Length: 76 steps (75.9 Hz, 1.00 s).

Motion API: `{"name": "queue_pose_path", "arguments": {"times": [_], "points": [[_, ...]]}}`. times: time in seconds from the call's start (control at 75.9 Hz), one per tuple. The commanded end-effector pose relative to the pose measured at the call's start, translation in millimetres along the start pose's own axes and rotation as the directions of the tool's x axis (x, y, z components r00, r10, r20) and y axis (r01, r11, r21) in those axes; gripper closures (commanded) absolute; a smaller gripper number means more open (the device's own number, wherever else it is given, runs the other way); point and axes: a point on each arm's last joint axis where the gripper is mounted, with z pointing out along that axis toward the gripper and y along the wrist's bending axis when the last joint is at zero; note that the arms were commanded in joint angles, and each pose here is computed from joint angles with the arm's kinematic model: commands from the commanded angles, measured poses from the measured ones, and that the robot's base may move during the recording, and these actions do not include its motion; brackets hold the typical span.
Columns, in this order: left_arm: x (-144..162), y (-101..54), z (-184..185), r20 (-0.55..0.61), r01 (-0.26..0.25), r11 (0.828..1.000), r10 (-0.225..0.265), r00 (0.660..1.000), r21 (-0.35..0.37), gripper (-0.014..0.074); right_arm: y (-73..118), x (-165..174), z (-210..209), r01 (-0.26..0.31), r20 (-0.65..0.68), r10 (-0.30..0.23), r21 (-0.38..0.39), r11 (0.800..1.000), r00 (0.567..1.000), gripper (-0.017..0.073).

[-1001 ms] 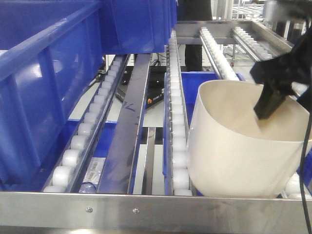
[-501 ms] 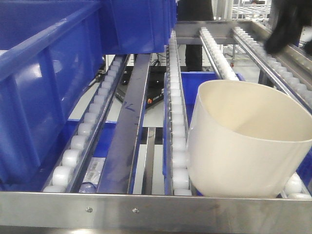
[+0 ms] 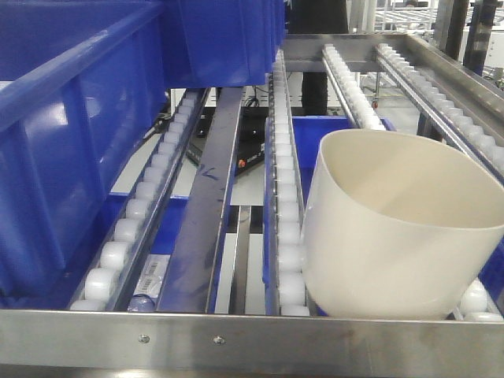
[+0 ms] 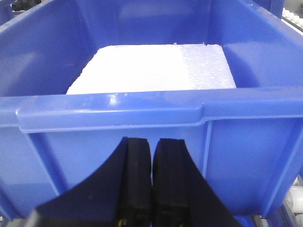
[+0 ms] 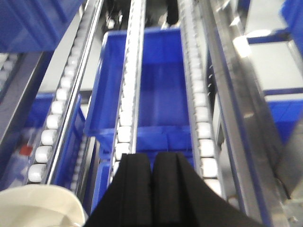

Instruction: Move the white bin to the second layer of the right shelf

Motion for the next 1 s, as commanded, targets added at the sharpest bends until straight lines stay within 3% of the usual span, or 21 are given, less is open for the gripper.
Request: {"name": "queue_pose_path", "arguments": {"times": [0.0, 0.184, 0.988], "points": [[3.7, -0.3, 1.0, 0.065, 0.005, 1.0, -0.005, 0.998, 0.0, 0.0509, 0.4, -9.7, -14.7, 0.001, 0.161, 0.001, -0.016, 1.0, 0.987, 0.0503], [3.7, -0.3, 1.0, 0.065, 0.005, 1.0, -0.005, 0.998, 0.0, 0.0509, -1.6, -2.6, -28.6, 0.002, 0.265, 0.004, -0.024, 1.0, 0.964, 0.0503], [3.7, -0.3, 1.0, 0.065, 0.005, 1.0, -0.005, 0.998, 0.0, 0.0509, -2.5, 1.4, -34.4, 0.002, 0.275, 0.004, -0.022, 1.0, 0.962, 0.0503]]}}
